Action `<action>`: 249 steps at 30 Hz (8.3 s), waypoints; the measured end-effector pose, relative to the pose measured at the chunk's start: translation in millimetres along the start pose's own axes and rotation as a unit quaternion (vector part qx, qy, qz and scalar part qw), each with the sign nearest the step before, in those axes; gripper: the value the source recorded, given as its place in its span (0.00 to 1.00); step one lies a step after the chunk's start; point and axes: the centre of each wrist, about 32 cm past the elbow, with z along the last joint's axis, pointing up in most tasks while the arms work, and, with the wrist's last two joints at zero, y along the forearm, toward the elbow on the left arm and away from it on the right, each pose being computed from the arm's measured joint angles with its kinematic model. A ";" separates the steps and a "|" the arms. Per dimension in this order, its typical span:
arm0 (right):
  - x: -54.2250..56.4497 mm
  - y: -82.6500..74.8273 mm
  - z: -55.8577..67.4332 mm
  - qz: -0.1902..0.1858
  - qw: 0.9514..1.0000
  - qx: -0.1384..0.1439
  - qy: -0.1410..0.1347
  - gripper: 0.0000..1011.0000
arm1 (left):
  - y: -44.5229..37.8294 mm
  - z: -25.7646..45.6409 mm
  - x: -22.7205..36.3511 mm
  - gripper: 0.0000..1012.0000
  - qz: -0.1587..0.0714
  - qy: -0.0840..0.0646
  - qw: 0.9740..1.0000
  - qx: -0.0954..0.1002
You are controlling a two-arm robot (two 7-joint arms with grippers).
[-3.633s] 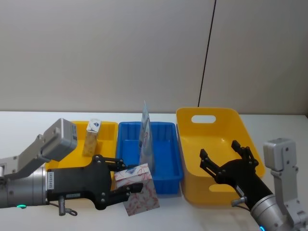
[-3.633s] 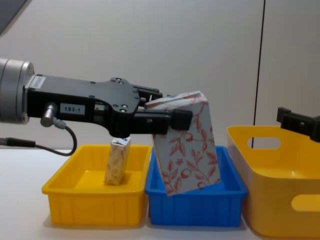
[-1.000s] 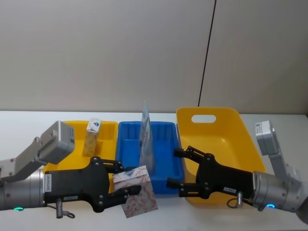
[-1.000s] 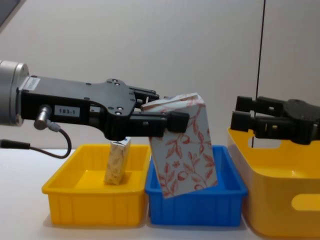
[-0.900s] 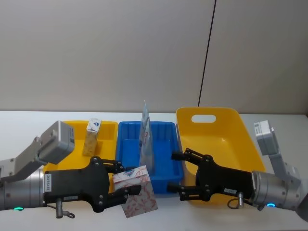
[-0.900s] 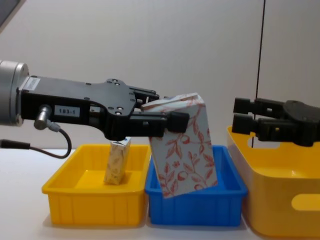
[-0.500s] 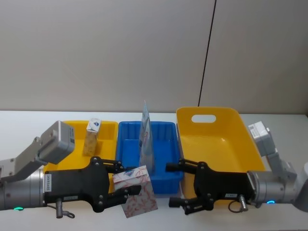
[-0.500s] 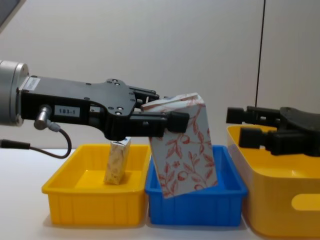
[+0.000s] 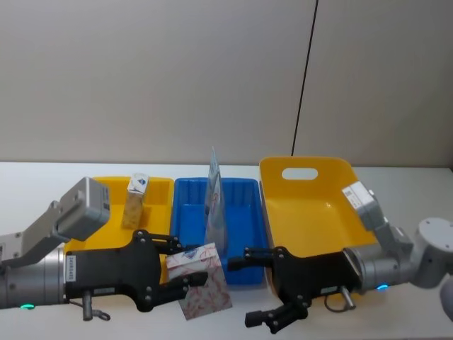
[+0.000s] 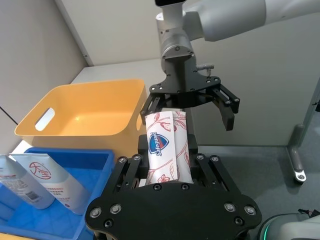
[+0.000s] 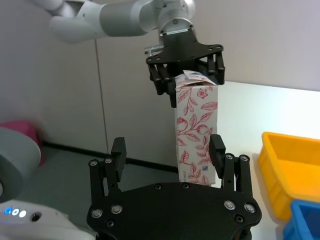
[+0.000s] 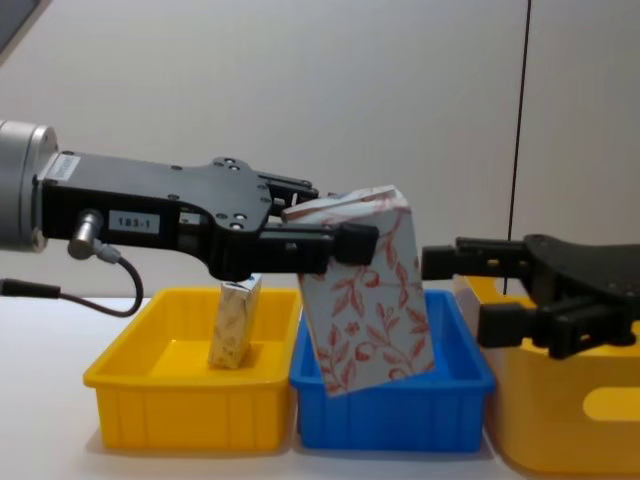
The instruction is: Bimanual collaborative sorting of washing and personal care products
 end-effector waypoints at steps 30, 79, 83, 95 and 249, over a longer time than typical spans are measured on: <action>30.2 5.9 3.2 0.029 0.999 -0.002 -0.023 0.99 | 0.0 0.0 0.0 0.38 0.000 0.000 1.000 0.000; 43.8 36.0 -5.2 0.035 0.999 -0.007 -0.028 0.99 | 0.0 0.0 0.0 0.38 0.000 0.000 1.000 0.000; 44.5 40.4 -6.0 0.036 0.999 -0.007 -0.031 0.91 | 0.0 0.0 0.0 0.38 0.000 0.000 1.000 0.000; 45.0 47.0 -6.8 0.034 0.999 -0.007 -0.035 0.55 | 0.0 0.0 0.0 0.38 0.000 0.000 1.000 0.000; 6.0 -77.5 3.8 -0.529 0.840 -0.113 -0.028 0.36 | 0.0 0.0 0.0 0.99 0.000 0.000 1.000 0.000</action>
